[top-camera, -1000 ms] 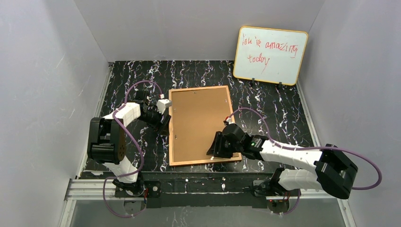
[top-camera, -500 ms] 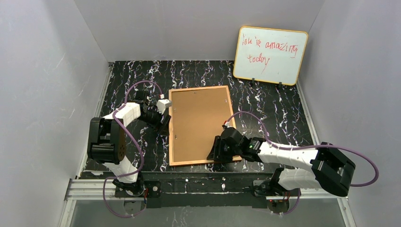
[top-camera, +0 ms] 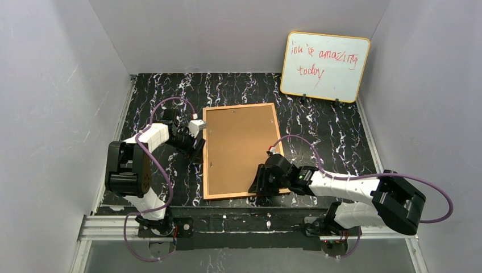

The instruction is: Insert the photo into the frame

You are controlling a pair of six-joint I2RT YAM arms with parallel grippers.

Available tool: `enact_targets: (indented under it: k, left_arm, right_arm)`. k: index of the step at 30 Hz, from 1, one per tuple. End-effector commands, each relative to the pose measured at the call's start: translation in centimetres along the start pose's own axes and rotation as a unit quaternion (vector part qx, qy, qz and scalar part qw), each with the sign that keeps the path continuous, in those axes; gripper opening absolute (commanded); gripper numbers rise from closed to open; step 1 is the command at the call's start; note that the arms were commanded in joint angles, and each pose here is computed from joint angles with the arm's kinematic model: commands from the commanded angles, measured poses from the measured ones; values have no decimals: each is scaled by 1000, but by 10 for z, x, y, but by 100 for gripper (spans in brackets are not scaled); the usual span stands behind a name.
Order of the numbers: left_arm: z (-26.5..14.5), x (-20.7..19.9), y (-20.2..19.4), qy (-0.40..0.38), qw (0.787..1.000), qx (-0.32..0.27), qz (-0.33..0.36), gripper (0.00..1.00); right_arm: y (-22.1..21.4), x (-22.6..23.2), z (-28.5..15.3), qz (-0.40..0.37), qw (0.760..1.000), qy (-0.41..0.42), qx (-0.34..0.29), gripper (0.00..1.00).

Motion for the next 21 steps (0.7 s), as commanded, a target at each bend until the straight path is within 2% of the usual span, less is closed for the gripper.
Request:
enact_targets:
  k: [1,9,21]
  left_arm:
    - [-11,-7,5,0,1000,-6,18,75]
    - [-11,-7,6,-4,1000,-7,20,75]
    - [-10,-8,5,-9,1000,-5,20,74]
  right_arm:
    - [0,-5,4,1,1000,-10,-8,50]
    - [6,-8,5,1,999,-23,-33,48]
    - [6,-4,12,-1,1000,-17,-26,47]
Point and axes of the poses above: each gripper's point midway between its finger pads, its own z axis out along the fingers, its own x axis along the line the jaws close on, y = z × x, the point moved 5 cm from there along -z, back along the fingers, and after that the axes turned 7 degrees about z, right-handed, at the moved point
